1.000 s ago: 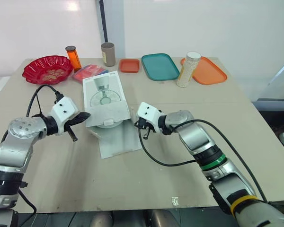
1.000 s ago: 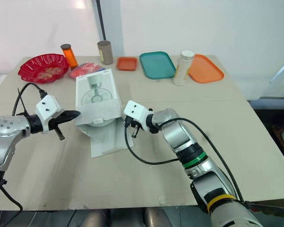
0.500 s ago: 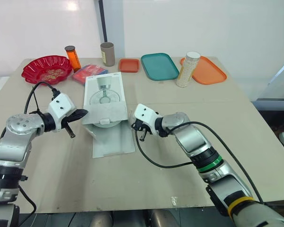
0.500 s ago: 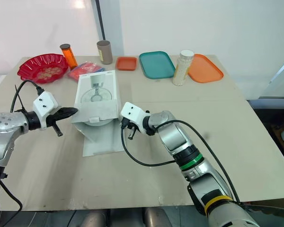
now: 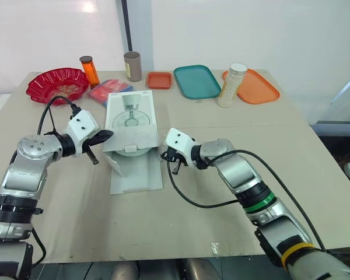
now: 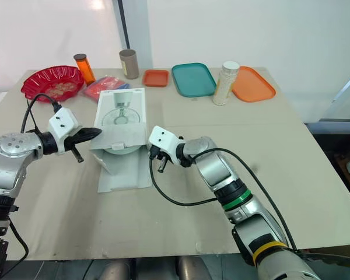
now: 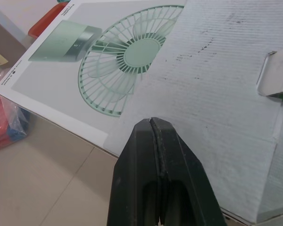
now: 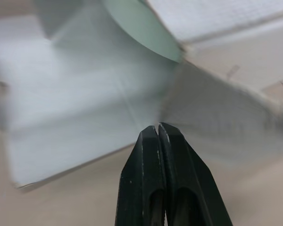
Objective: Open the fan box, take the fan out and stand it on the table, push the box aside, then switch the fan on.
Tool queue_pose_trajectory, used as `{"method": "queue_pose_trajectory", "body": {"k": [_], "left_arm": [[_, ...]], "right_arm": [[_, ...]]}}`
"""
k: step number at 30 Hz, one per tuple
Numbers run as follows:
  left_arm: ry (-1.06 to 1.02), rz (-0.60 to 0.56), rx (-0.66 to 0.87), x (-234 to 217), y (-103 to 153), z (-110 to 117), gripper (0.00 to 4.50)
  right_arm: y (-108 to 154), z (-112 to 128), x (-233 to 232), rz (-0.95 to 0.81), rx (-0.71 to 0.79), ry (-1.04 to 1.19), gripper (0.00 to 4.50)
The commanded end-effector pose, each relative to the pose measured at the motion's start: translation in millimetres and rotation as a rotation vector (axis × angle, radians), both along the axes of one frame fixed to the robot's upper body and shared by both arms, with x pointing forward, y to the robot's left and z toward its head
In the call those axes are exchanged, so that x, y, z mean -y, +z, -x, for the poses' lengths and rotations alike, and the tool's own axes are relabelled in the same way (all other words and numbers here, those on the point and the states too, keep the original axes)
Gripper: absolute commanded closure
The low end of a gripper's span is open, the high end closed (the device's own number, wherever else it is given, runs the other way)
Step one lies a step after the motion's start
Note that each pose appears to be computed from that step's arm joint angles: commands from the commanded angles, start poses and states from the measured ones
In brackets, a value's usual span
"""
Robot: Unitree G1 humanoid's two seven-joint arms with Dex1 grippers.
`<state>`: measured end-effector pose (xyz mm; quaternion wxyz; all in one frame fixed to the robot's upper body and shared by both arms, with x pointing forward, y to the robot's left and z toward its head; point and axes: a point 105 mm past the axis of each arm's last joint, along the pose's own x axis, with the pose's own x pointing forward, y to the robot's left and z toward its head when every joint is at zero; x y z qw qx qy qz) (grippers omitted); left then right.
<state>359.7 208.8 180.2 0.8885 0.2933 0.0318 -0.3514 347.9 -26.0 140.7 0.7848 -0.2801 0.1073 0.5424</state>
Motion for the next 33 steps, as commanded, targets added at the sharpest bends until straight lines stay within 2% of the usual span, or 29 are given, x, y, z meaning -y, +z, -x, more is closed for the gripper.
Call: {"method": "queue_pose_trajectory", "body": {"k": [1, 4, 8, 17, 20, 22, 29, 33], "left_arm": [[0.024, -0.016, 0.010, -10.5, 3.3, 2.1, 4.50], [0.027, -0.013, 0.012, -10.0, 3.7, 1.3, 4.50], [0.024, -0.010, 0.018, -7.6, 5.3, 0.7, 4.50], [0.009, 0.025, 0.088, 2.2, 31.6, -1.9, 4.50], [-0.009, -0.013, 0.099, 6.3, 33.4, -0.9, 4.50], [-0.021, -0.013, 0.099, 9.2, 34.6, 2.1, 4.50], [-0.025, -0.032, 0.100, 7.0, 35.4, 10.3, 4.50], [-0.059, -0.022, 0.123, 15.6, 44.8, 16.9, 4.50]], "right_arm": [[41.2, 23.4, 3.3, -0.111, 0.042, 0.179, 4.46], [55.3, 32.8, 2.8, -0.169, 0.028, 0.241, 4.46], [70.0, 29.1, -4.7, -0.270, -0.021, 0.223, 4.46], [88.2, -17.3, -39.1, -0.371, 0.073, 0.041, 4.46], [83.4, -31.1, -38.7, -0.355, 0.067, -0.025, 4.46], [72.6, -36.5, -35.8, -0.277, 0.108, -0.043, 4.46], [58.8, -42.1, -31.4, -0.189, 0.113, -0.069, 4.46], [51.0, -44.3, -30.4, -0.150, 0.121, -0.080, 4.46]]}}
